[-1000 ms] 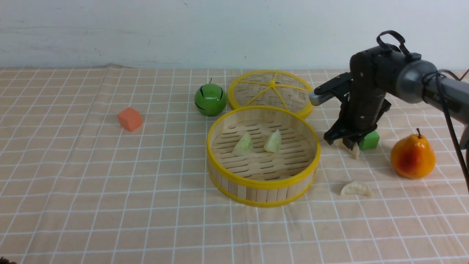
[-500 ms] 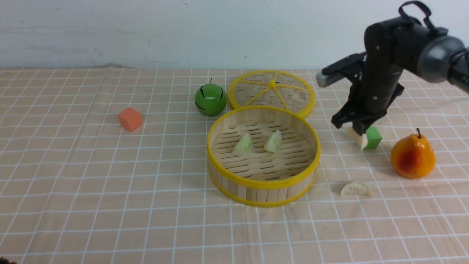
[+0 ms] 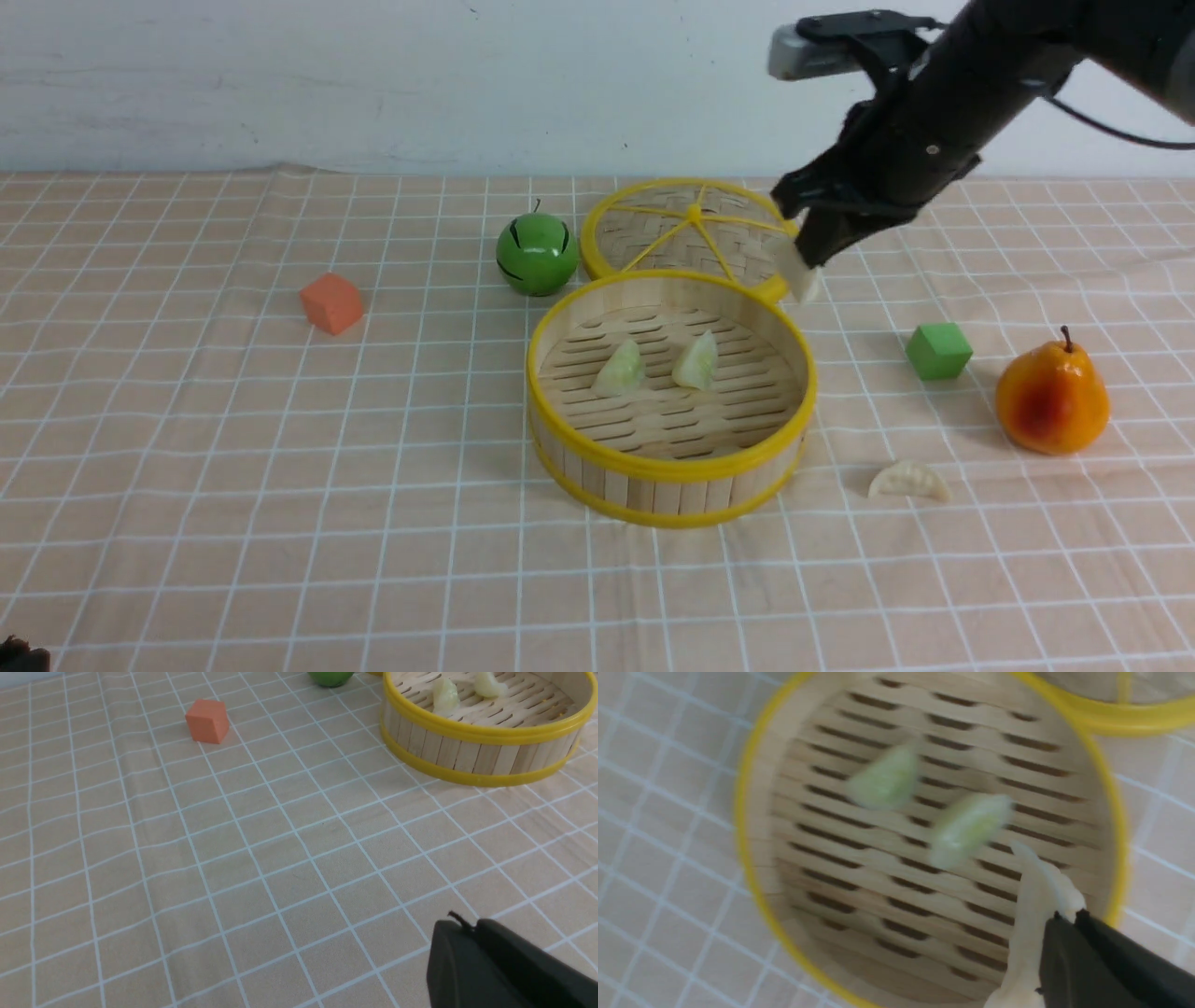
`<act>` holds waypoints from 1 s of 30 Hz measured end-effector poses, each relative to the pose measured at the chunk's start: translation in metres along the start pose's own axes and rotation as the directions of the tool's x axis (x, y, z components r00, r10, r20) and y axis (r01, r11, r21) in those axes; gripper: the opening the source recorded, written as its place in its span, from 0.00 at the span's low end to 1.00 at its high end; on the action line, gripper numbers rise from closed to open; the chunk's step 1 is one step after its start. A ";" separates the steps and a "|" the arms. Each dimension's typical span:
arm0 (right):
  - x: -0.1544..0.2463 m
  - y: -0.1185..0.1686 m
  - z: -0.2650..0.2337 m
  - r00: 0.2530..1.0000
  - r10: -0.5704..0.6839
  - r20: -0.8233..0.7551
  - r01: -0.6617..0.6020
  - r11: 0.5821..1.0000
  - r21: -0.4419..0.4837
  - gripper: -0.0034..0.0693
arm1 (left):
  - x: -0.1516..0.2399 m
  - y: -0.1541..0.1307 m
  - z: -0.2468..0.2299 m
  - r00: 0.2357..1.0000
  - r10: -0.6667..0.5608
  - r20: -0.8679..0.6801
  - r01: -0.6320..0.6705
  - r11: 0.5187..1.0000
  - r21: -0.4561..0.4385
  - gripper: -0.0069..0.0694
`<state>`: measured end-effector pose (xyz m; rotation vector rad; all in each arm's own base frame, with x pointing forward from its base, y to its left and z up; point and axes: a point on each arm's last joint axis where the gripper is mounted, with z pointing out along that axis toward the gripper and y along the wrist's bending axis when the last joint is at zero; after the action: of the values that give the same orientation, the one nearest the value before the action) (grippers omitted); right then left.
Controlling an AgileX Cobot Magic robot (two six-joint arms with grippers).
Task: Put the dumplings into the steamer on the table with the brown tablecloth.
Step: 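Place the dumpling in the bamboo steamer basket with the right gripper, then reach for and grasp a dumpling lying on the table beside the steamer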
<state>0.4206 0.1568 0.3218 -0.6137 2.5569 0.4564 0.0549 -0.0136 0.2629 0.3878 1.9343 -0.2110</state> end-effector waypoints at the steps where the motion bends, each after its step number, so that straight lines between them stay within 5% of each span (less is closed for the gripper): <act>1: 0.000 0.011 0.007 1.000 -0.024 -0.009 0.024 0.999 -0.030 0.04 | 0.000 0.000 0.000 1.000 0.000 0.000 0.000 1.000 0.000 0.14; 5: 0.004 0.041 0.048 0.990 -0.124 -0.068 0.117 0.989 -0.088 0.04 | 0.000 0.000 0.000 1.000 0.000 -0.001 0.000 1.000 -0.001 0.14; 11: 0.017 0.050 0.116 0.972 -0.190 -0.141 0.180 0.980 -0.078 0.05 | 0.000 0.000 0.000 1.000 0.001 -0.001 -0.001 1.000 -0.001 0.15; 17: 0.019 0.051 0.135 0.973 -0.191 -0.129 0.184 0.981 -0.065 0.21 | 0.000 0.000 0.000 1.000 0.001 -0.002 -0.001 1.000 -0.002 0.17; 25: 0.000 0.058 0.092 0.954 -0.259 -0.149 0.256 0.966 -0.045 0.61 | 0.001 0.000 0.000 1.000 0.000 -0.005 0.000 1.000 -0.002 0.17; 30: -0.019 0.061 0.010 0.945 -0.323 -0.052 0.326 0.941 0.086 0.64 | 0.001 0.000 0.000 1.000 -0.001 -0.005 0.001 1.000 -0.002 0.17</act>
<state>0.4091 0.2186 0.3357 -0.9950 2.4290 0.2105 0.0547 -0.0132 0.2622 0.3859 1.9392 -0.2088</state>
